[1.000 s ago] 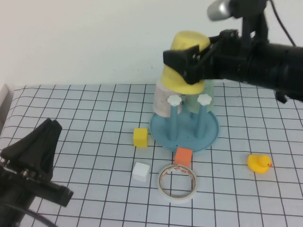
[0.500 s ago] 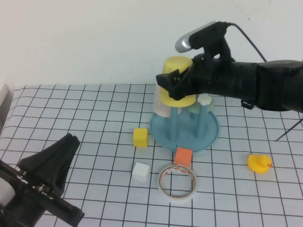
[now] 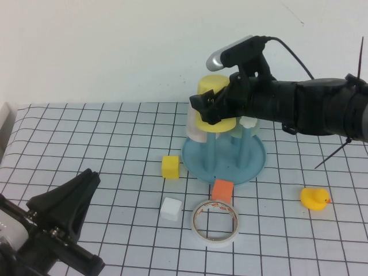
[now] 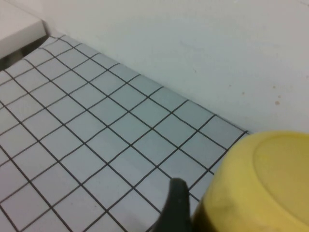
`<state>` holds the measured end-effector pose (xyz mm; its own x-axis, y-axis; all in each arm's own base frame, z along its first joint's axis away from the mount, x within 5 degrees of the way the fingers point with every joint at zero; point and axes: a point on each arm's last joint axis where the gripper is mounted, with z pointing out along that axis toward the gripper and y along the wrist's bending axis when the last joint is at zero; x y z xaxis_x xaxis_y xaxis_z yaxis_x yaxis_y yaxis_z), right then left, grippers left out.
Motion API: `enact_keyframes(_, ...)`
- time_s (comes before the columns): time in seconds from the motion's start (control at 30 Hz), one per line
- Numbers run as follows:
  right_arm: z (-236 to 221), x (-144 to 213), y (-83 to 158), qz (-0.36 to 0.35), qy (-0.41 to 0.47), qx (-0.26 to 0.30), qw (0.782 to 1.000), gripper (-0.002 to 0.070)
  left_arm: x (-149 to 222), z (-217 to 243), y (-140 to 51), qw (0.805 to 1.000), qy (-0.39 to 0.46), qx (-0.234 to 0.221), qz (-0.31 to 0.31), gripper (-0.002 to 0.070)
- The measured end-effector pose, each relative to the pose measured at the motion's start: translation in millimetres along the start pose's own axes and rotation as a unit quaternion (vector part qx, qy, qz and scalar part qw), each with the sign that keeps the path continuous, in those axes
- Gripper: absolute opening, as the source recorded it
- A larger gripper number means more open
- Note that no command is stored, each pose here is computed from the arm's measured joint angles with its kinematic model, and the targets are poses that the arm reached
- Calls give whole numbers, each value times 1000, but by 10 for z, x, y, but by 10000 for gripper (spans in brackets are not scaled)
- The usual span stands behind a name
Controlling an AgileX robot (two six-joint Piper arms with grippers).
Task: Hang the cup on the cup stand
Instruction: Place the cup on the cup holder
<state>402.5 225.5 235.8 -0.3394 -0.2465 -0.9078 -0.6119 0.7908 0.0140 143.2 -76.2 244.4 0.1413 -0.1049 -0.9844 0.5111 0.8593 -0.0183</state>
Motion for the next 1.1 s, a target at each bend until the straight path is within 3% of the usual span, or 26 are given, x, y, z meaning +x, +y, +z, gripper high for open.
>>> enact_keyframes(0.5, 130, 168, -14, 1, 22, 0, 1000, 619, 18, -3, 1, 1000, 8, -1, 2, 0)
enact_keyframes(1.1, 66, 99, -76, 59, 17, 38, 997, 619, 49, -4, 5, 1000, 25, -3, 2, 0)
